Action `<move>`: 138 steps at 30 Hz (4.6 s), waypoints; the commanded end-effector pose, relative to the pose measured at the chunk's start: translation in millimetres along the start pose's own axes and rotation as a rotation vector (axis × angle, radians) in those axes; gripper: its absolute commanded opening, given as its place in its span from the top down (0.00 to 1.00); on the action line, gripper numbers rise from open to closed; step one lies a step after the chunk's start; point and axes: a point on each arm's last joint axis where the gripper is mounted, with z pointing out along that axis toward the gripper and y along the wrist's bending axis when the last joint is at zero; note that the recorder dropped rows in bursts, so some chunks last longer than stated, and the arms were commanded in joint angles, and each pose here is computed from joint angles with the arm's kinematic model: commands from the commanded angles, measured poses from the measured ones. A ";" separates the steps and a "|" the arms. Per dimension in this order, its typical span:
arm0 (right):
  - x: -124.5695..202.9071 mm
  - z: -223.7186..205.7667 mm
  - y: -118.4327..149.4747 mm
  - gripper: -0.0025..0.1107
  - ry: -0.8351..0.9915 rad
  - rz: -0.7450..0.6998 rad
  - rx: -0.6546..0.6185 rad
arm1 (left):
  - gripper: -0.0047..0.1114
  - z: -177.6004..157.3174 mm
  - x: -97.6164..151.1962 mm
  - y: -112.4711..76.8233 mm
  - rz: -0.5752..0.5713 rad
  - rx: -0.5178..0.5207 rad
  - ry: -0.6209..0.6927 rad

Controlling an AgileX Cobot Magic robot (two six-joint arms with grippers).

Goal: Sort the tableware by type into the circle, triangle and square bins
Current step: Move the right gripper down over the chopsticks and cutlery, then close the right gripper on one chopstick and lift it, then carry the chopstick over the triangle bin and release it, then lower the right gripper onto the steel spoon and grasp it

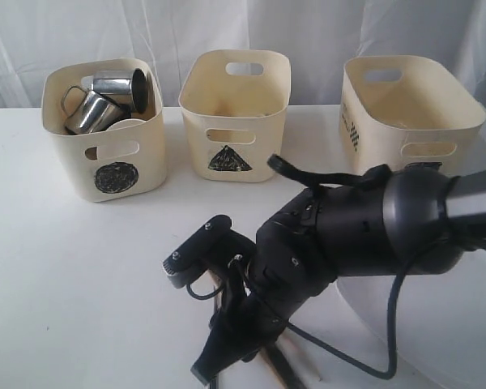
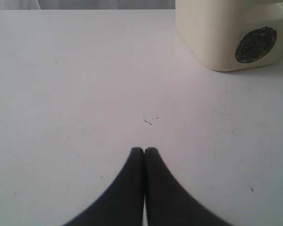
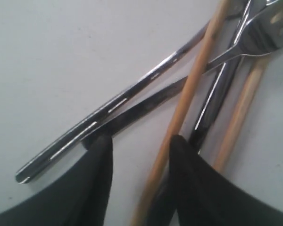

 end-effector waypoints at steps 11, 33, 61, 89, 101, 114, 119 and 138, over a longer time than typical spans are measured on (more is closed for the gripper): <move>4.0 21.7 -2.0 0.65 0.055 0.016 0.029 | 0.96 0.1 0.4 -0.2 -0.003 0.004 -0.007; -59.4 -108.4 -1.8 0.98 -0.427 0.061 0.031 | 0.96 0.1 0.4 -0.2 -0.003 0.004 -0.007; -106.0 -118.8 -134.6 0.98 -1.462 0.639 0.214 | 0.96 0.1 0.4 -0.2 -0.003 0.004 -0.007; -148.0 -29.1 -196.3 0.70 -1.215 0.540 0.328 | 0.96 0.1 0.4 -0.2 -0.003 0.004 -0.007; -140.6 -99.8 -168.4 0.76 -0.907 0.471 0.207 | 0.96 0.1 0.4 -0.2 -0.003 0.004 -0.007; -68.8 -95.2 -104.4 0.98 0.030 -0.035 -0.088 | 0.96 0.1 0.4 -0.2 -0.003 0.004 -0.007; -68.6 -81.0 -63.1 0.98 0.051 -0.046 -0.210 | 0.96 0.1 0.4 -0.2 -0.003 0.004 -0.007; -73.1 0.6 24.7 0.98 0.177 0.382 0.034 | 0.96 0.1 0.4 -0.2 -0.003 0.004 -0.007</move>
